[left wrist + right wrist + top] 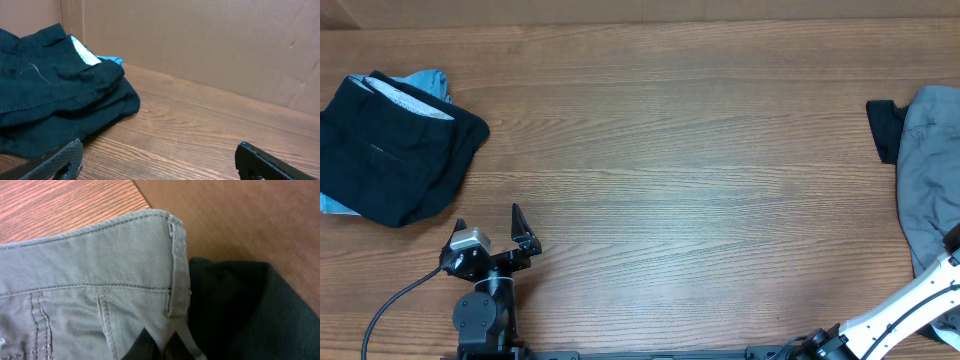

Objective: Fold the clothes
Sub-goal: 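Grasp the grey trousers waistband with the right gripper and lift toward center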

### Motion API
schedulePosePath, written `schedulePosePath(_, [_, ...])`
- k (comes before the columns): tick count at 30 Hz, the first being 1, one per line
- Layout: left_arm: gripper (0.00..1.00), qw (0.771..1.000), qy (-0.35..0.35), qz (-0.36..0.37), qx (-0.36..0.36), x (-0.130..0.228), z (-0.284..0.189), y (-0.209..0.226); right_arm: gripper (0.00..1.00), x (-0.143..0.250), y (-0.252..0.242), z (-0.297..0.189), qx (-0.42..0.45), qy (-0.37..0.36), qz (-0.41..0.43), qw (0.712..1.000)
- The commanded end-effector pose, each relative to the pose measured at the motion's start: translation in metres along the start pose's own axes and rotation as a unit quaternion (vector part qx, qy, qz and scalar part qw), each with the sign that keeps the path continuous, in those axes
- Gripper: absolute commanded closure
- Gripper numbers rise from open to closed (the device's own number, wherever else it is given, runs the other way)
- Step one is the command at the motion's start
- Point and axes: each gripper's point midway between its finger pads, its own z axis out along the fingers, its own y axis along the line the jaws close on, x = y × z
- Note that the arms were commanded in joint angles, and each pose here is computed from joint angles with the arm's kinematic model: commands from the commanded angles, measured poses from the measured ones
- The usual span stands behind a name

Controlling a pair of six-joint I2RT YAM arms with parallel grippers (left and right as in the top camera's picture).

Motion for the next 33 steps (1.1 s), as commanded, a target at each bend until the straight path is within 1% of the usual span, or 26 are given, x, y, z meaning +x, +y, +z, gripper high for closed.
schedulePosePath(1, [0.00,1.000,-0.003,0.006,-0.002,0.000,0.000,0.001,0.96,-0.035,0.004,-0.034,0.008,-0.043,-0.010,0.999])
schedulePosePath(5, [0.00,1.000,-0.003,0.006,-0.002,0.000,0.000,0.001,0.96,-0.086,0.016,-0.099,0.017,-0.112,-0.030,0.993])
schedulePosePath(7, [0.00,1.000,-0.003,0.006,-0.002,0.000,0.000,0.001,0.96,-0.104,0.033,-0.134,-0.006,-0.142,-0.041,0.989])
schedulePosePath(10, [0.00,1.000,-0.003,0.006,-0.002,0.000,0.000,0.001,0.96,-0.125,0.067,-0.196,-0.056,-0.181,-0.060,0.980])
schedulePosePath(13, [0.00,1.000,-0.003,0.006,-0.002,0.000,0.000,0.001,0.96,-0.132,0.096,-0.256,-0.072,-0.201,-0.076,0.974])
schedulePosePath(15, [0.00,1.000,-0.003,0.006,-0.002,0.000,0.000,0.001,0.96,-0.128,0.114,-0.282,-0.086,-0.199,-0.069,0.974])
schedulePosePath(17, [0.00,1.000,-0.003,0.006,-0.002,0.000,0.000,0.001,0.96,-0.120,0.143,-0.309,-0.112,-0.189,-0.056,0.974])
schedulePosePath(20, [0.00,1.000,-0.003,0.006,-0.002,0.000,0.000,0.001,0.96,-0.113,0.181,-0.332,-0.149,-0.183,-0.065,0.970])
schedulePosePath(25, [0.00,1.000,-0.003,0.006,-0.002,0.000,0.000,0.001,0.96,-0.094,0.269,-0.379,-0.228,-0.175,-0.099,0.953])
schedulePosePath(27, [0.00,1.000,-0.003,0.006,-0.002,0.000,0.000,0.001,0.96,-0.085,0.306,-0.397,-0.259,-0.176,-0.124,0.942])
schedulePosePath(30, [0.00,1.000,-0.003,0.006,-0.002,0.000,0.000,0.001,0.96,-0.065,0.370,-0.423,-0.313,-0.174,-0.174,0.917])
schedulePosePath(33, [0.00,1.000,-0.003,0.006,-0.002,0.000,0.000,0.001,0.96,-0.033,0.436,-0.444,-0.368,-0.157,-0.228,0.887])
